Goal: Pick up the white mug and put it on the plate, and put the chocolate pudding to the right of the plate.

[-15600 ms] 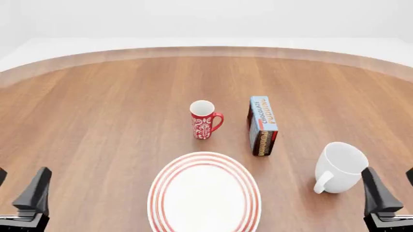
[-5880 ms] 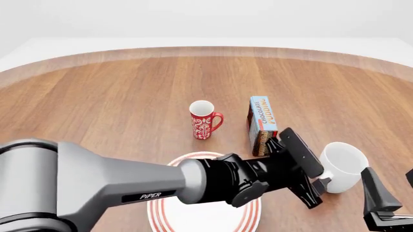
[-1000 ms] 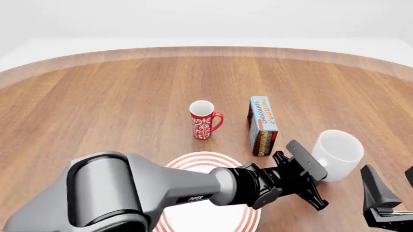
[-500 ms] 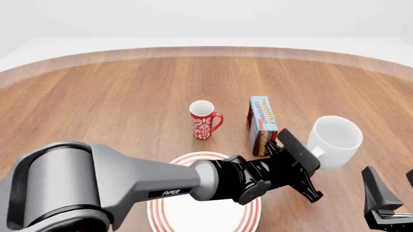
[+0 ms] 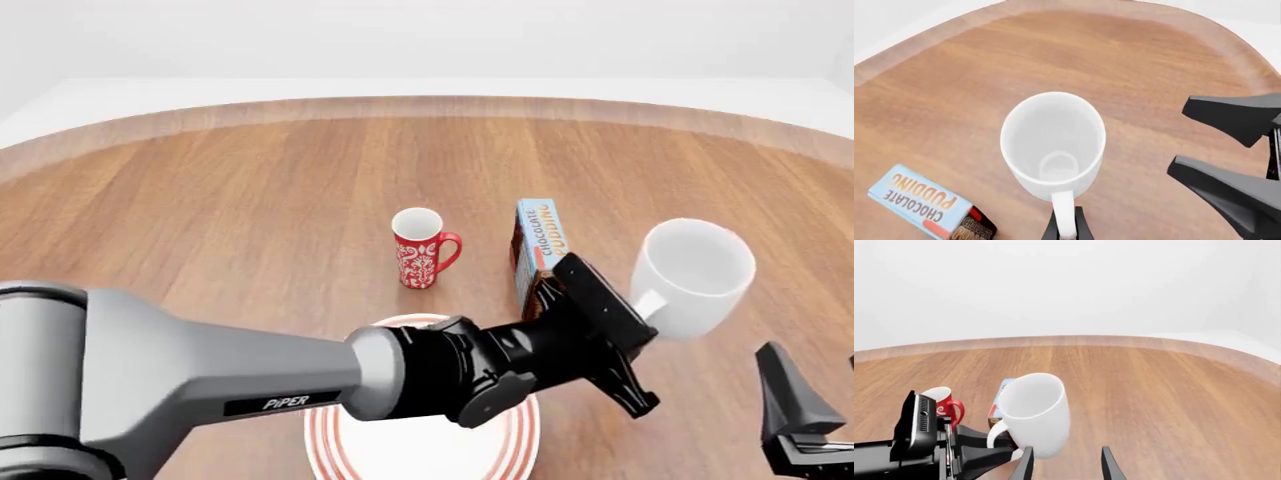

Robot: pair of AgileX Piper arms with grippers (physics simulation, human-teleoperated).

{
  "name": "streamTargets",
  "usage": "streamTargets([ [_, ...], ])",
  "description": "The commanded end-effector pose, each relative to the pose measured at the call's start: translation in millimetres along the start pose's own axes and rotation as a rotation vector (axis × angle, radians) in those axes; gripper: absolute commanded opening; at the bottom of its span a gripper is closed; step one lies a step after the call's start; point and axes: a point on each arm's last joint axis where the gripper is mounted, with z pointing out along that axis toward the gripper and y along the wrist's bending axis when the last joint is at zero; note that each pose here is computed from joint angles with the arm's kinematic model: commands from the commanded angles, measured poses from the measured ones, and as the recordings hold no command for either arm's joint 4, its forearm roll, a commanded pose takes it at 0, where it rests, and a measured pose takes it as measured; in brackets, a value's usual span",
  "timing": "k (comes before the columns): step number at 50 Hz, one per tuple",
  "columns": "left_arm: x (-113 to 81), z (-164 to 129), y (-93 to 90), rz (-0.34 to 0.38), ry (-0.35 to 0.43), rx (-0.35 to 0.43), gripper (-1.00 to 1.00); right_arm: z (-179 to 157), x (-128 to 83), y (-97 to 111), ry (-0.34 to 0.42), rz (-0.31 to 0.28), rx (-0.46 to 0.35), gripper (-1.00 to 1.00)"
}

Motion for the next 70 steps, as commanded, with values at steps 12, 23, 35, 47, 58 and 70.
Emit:
streamTargets([
  [12,-13.9,-39,8.6,0.028,-0.049,-0.021,-1.00,-1,2,-14,-0.041,-0.014,0.244,1.00],
  [23,-14.7,-56,8.2,0.039,-0.057,-0.022,-1.00,-1,2,-14,-0.041,-0.015,0.243,1.00],
  [35,-12.4,-73,9.7,0.040,-0.066,-0.028,-1.00,-1,2,-14,-0.043,-0.018,0.243,1.00],
  [47,-14.8,-92,13.5,0.045,-0.072,-0.039,-1.00,-1,2,-14,-0.043,-0.020,0.243,1.00],
  [58,-7.5,-109,17.6,0.032,-0.073,-0.053,-1.00,2,4,-3,-0.015,-0.011,0.053,1.00],
  [70,0.8,-125,22.2,0.011,-0.077,-0.070,-1.00,2,7,-3,-0.011,-0.005,0.043,1.00],
])
